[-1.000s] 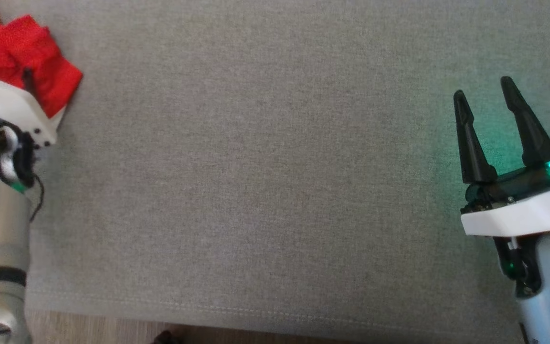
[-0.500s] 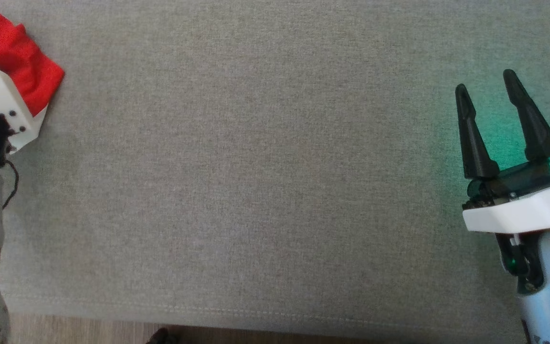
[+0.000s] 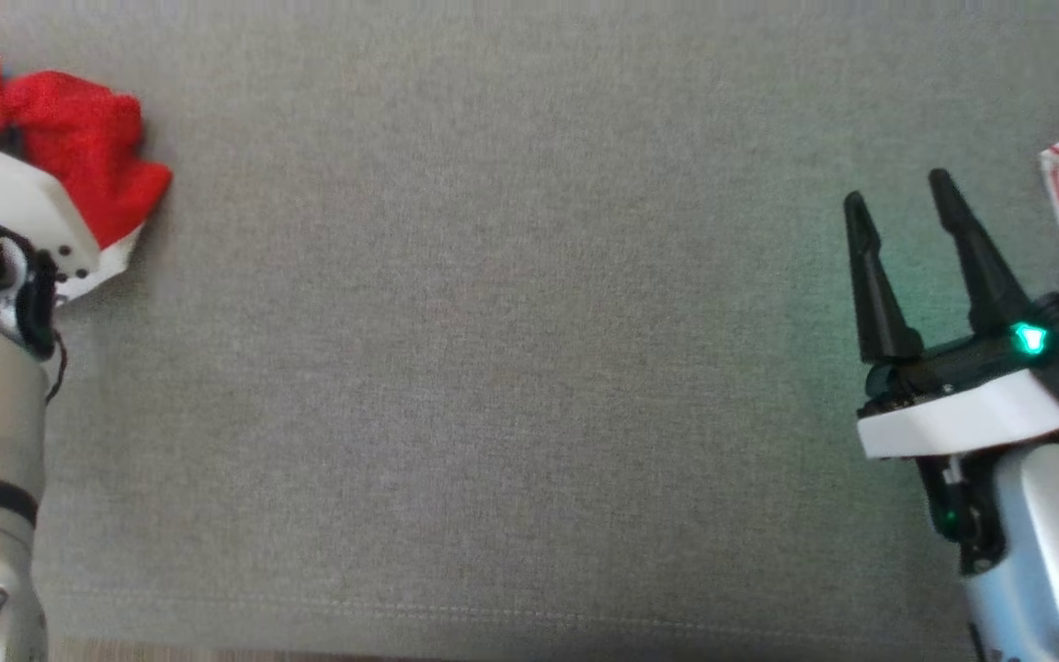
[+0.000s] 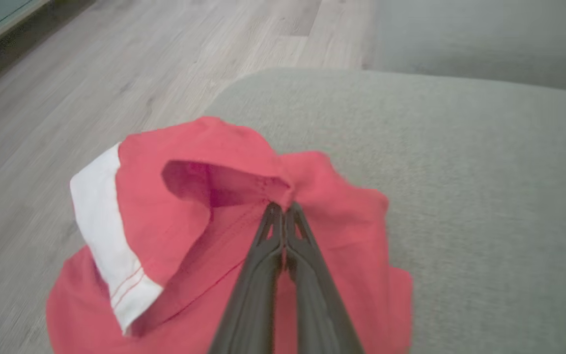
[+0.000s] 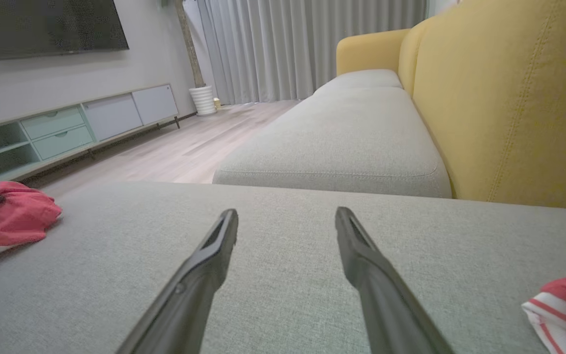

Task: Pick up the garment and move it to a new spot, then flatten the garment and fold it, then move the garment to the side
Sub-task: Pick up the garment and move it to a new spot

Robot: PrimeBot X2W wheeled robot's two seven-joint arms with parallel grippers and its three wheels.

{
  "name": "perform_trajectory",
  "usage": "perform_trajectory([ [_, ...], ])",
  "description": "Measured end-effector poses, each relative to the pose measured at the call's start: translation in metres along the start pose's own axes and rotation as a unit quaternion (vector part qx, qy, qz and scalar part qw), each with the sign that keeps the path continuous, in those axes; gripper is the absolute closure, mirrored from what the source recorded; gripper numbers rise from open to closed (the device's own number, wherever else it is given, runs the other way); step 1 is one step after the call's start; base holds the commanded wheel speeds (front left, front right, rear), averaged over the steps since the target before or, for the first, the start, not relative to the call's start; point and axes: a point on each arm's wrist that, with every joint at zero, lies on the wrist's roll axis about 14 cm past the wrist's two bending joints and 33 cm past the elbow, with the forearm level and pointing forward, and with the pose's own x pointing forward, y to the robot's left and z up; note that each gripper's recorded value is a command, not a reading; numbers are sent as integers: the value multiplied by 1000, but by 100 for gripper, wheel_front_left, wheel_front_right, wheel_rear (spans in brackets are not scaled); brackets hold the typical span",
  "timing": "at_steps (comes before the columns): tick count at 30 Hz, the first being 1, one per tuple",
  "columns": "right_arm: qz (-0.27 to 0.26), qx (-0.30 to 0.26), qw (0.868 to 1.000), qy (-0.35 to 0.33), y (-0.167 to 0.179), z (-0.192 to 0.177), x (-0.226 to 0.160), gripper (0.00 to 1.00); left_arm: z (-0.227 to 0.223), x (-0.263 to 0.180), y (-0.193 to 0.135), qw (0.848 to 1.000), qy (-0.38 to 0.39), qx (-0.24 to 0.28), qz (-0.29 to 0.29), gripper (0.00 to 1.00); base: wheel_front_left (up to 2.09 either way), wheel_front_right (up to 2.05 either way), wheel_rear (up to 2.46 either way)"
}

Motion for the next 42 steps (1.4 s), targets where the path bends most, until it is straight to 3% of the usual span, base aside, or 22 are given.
perform_trajectory([
  [7,-11,12,999,-30,10,23,-15,0,47,-27,-31,996,-68,1,-60,100,0,0,0],
  [14,-23,16,998,-55,15,42,-31,0,69,-64,-109,983,-95,19,-158,100,0,0,0],
  [21,-43,12,996,-71,4,52,-43,0,62,-112,-208,958,-89,3,-274,100,0,0,0],
  [24,-48,10,996,-76,2,55,-48,0,53,-126,-225,954,-81,1,-289,100,0,0,0],
  [31,-62,14,995,-82,-2,57,-59,0,16,-193,-303,923,-45,-26,-382,100,0,0,0],
  [40,-77,16,994,-79,-9,53,-67,0,23,-231,-344,906,-71,-29,-417,100,0,0,0],
  [41,-77,17,994,-79,-9,52,-67,0,26,-233,-346,905,-77,-29,-418,72,0,0,0],
  [42,-78,18,994,-79,-9,52,-67,0,29,-233,-346,905,-82,-30,-416,0,0,0,0],
])
